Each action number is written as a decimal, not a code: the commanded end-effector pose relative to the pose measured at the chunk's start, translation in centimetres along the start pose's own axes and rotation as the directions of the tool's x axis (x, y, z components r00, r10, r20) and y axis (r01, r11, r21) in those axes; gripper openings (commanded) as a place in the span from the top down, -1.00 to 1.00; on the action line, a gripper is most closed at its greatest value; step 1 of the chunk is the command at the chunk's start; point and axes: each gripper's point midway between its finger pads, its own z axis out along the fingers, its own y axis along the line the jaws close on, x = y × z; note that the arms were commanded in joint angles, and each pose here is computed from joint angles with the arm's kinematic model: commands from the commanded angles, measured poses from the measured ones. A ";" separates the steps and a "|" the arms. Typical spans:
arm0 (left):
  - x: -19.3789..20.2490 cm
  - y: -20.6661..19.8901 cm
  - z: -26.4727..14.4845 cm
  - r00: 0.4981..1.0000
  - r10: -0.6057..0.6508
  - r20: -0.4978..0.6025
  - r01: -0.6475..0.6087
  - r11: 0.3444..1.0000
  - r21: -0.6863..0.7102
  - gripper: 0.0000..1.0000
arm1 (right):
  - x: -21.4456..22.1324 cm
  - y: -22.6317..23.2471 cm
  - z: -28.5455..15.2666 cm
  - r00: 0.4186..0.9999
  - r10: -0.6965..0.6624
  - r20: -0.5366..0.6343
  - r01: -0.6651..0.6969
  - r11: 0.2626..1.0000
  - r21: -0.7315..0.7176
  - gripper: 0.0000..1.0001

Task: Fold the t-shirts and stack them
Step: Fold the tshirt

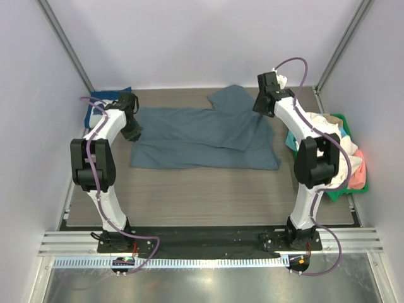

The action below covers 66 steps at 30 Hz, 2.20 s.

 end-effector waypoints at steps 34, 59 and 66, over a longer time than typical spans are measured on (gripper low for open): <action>9.3 5.0 0.3 0.969 -0.243 0.041 0.227 0.947 0.228 -0.79 | 18.1 -10.5 -2.0 0.967 0.161 -0.197 -0.164 0.986 -0.004 -0.34; -1.4 3.4 -9.3 0.927 -0.317 0.200 0.240 0.913 0.331 1.00 | 3.8 -7.6 -6.8 0.978 0.201 0.052 -0.197 0.977 -0.080 0.98; 7.2 8.4 -7.7 0.933 -0.342 0.116 0.302 0.915 0.266 1.00 | 15.3 -11.6 -6.0 0.963 0.232 -0.138 -0.236 0.972 -0.013 0.98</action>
